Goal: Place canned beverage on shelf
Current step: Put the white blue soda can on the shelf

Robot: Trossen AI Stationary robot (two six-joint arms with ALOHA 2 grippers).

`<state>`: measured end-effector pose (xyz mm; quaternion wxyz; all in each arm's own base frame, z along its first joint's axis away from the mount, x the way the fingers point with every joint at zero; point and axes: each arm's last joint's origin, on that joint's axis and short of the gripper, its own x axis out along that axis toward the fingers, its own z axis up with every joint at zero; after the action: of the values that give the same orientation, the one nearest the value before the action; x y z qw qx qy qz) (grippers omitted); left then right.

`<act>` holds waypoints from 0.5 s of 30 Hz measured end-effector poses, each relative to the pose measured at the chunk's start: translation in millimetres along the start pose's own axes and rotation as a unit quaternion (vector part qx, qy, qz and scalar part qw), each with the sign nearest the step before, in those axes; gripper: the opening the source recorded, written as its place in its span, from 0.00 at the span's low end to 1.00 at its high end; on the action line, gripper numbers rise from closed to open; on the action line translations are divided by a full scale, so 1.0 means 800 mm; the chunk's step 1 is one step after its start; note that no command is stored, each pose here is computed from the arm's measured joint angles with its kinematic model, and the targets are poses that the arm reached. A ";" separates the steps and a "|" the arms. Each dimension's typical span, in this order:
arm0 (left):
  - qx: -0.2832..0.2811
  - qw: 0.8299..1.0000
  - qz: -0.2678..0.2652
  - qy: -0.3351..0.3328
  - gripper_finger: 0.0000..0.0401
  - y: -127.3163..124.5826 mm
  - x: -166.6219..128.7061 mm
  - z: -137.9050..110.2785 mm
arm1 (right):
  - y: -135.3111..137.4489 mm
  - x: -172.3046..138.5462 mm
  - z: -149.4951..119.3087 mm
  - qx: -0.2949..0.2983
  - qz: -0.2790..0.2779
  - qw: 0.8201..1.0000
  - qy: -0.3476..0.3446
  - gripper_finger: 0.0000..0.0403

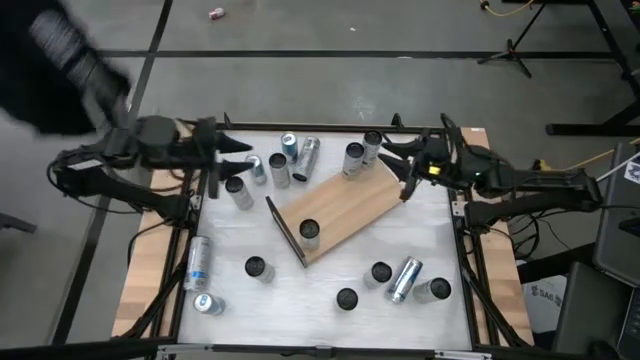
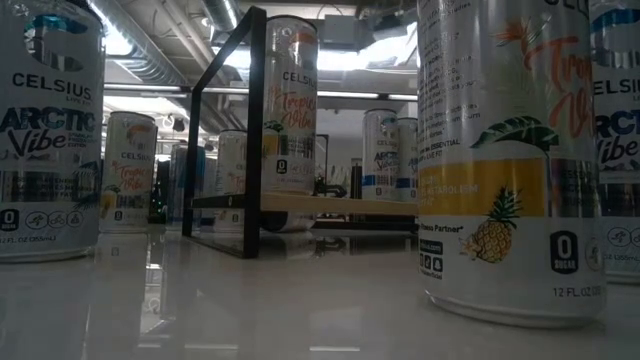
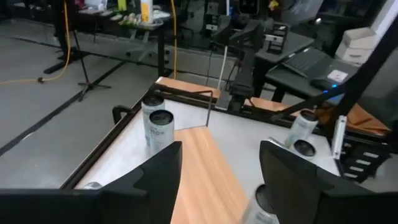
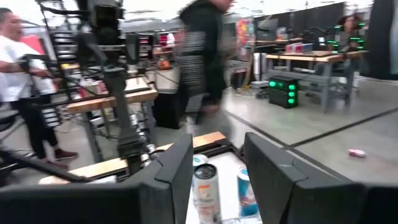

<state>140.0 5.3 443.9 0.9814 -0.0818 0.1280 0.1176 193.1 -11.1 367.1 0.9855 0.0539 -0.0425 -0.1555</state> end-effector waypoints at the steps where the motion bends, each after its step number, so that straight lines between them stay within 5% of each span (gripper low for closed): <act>1: 0.000 1.000 -0.005 -0.003 0.50 0.001 -0.009 -0.001 | -0.001 -0.004 0.002 0.001 0.005 1.000 -0.002 0.34; 9: 0.020 0.999 -0.044 -0.023 0.50 0.005 -0.041 -0.032 | -0.010 -0.040 0.014 -0.001 0.009 1.000 0.000 0.34; 15: 0.012 0.998 -0.025 -0.054 0.50 0.016 -0.040 -0.078 | -0.019 -0.069 0.019 -0.004 0.008 1.000 0.008 0.34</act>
<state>92.4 -0.8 391.1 0.9904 -0.0670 0.0738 0.0958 134.4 -9.9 376.5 0.9872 0.0508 -0.0343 -0.1473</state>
